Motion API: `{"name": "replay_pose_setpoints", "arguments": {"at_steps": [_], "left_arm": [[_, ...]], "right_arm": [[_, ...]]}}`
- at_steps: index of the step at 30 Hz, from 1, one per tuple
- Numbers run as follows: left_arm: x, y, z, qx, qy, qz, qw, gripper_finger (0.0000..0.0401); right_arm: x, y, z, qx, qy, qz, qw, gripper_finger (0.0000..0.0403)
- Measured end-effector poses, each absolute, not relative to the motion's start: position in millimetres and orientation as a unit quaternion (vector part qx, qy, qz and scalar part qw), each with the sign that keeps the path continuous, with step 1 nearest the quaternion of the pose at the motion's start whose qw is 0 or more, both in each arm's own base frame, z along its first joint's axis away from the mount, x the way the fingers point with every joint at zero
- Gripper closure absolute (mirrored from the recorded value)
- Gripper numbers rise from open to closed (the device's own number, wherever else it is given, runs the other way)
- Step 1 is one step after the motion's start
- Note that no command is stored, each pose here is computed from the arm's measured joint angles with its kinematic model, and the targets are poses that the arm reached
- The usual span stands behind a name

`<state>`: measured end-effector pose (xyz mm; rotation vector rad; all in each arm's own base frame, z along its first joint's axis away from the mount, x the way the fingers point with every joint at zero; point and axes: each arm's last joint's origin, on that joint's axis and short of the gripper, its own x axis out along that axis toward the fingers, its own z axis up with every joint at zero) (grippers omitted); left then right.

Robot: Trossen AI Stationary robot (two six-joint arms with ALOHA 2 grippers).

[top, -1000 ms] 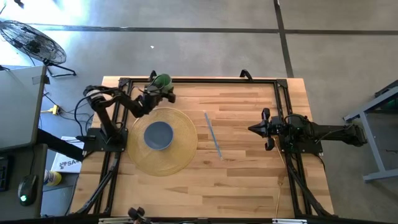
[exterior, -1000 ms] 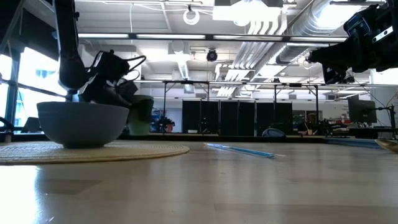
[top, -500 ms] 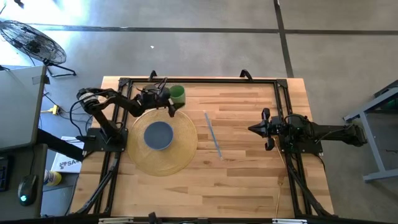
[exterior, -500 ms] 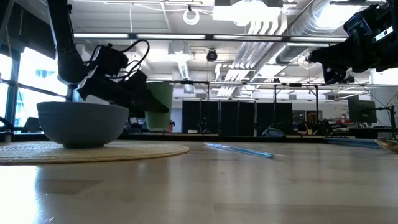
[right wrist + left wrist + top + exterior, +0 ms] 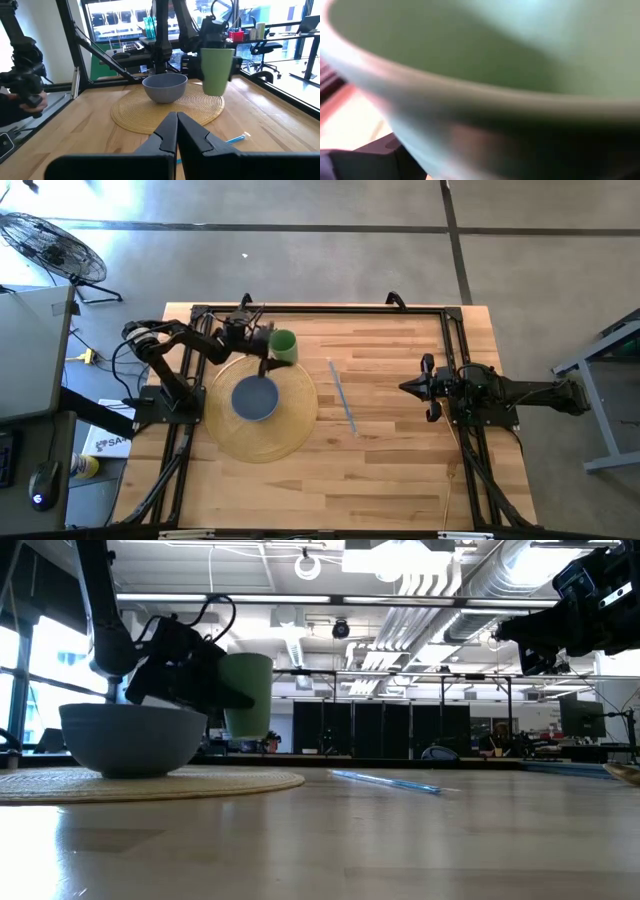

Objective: Pick & Place Utensil
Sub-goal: Put the green cup to the top right of the blue bowl on the brown mat

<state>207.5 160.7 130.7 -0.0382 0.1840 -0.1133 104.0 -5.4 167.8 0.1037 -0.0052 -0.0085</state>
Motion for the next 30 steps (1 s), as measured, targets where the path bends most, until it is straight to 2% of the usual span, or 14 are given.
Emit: {"name": "replay_pose_setpoints", "arguments": {"at_steps": [2,18,30], "left_arm": [[207.6,158.9,130.6,-0.006,0.087,-0.084,0.993,0.0064],[225.8,171.2,134.8,-0.008,0.148,-0.132,0.98,0.0064],[255.2,193.9,140.9,-0.001,0.096,-0.239,0.966,0.0064]], "right_arm": [[104.0,-5.4,167.8,0.052,-0.003,-0.004,0.999,0.0402],[104.0,-5.4,167.8,0.052,-0.003,-0.004,0.999,0.0402],[104.0,-5.4,167.8,0.052,-0.003,-0.004,0.999,0.0402]]}}
